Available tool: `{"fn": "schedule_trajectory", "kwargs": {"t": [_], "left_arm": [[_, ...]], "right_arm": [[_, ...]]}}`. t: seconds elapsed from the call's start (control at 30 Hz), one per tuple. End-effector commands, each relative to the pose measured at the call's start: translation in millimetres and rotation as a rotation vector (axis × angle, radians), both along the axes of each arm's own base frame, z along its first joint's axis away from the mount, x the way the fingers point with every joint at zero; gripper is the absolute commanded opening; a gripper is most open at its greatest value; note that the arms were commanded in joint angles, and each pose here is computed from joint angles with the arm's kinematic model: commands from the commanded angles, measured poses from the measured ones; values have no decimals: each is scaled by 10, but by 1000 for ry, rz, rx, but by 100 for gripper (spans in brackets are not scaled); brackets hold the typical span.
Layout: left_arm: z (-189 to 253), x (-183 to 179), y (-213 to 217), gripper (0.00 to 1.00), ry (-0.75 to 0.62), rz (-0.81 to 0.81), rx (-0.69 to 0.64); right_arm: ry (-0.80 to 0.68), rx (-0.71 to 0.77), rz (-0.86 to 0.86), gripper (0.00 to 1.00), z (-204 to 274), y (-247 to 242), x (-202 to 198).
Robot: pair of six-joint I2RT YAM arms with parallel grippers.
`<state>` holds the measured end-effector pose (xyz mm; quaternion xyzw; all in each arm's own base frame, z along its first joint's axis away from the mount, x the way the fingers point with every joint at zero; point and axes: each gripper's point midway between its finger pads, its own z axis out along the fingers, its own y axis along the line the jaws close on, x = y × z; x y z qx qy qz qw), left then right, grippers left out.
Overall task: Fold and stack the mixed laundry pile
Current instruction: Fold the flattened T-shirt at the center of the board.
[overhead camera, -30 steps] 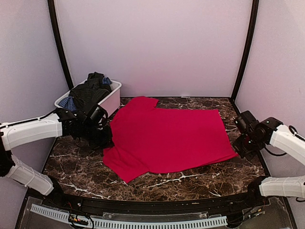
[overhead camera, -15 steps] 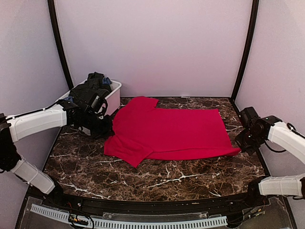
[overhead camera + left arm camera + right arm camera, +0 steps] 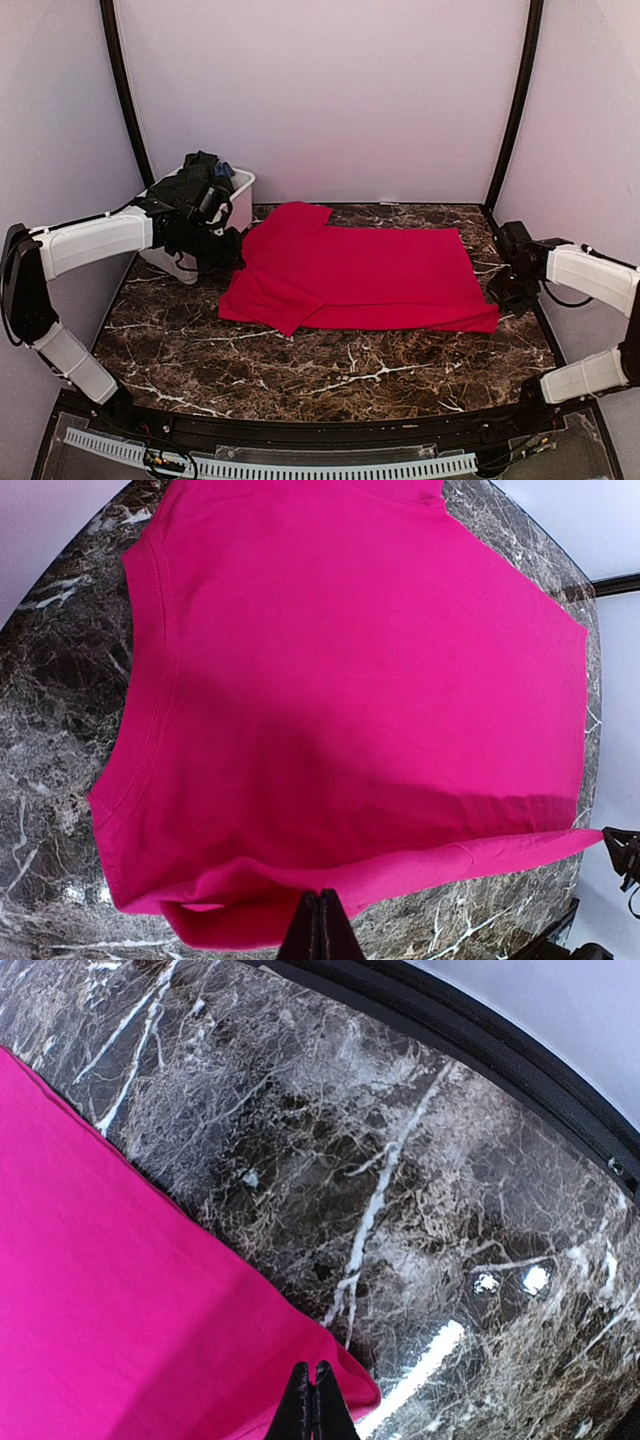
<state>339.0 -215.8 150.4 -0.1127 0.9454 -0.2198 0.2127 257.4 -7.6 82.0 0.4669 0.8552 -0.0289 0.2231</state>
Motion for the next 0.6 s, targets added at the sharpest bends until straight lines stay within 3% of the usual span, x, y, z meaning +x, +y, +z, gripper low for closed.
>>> {"fn": "schedule_trajectory", "kwargs": {"t": [0.0, 0.57], "left_arm": [[171, 200, -34, 0, -74, -26, -1], [-13, 635, -57, 0, -87, -38, 47]], "right_arm": [[-46, -35, 25, 0, 59, -72, 245], [-5, -49, 149, 0, -166, -57, 750]]}}
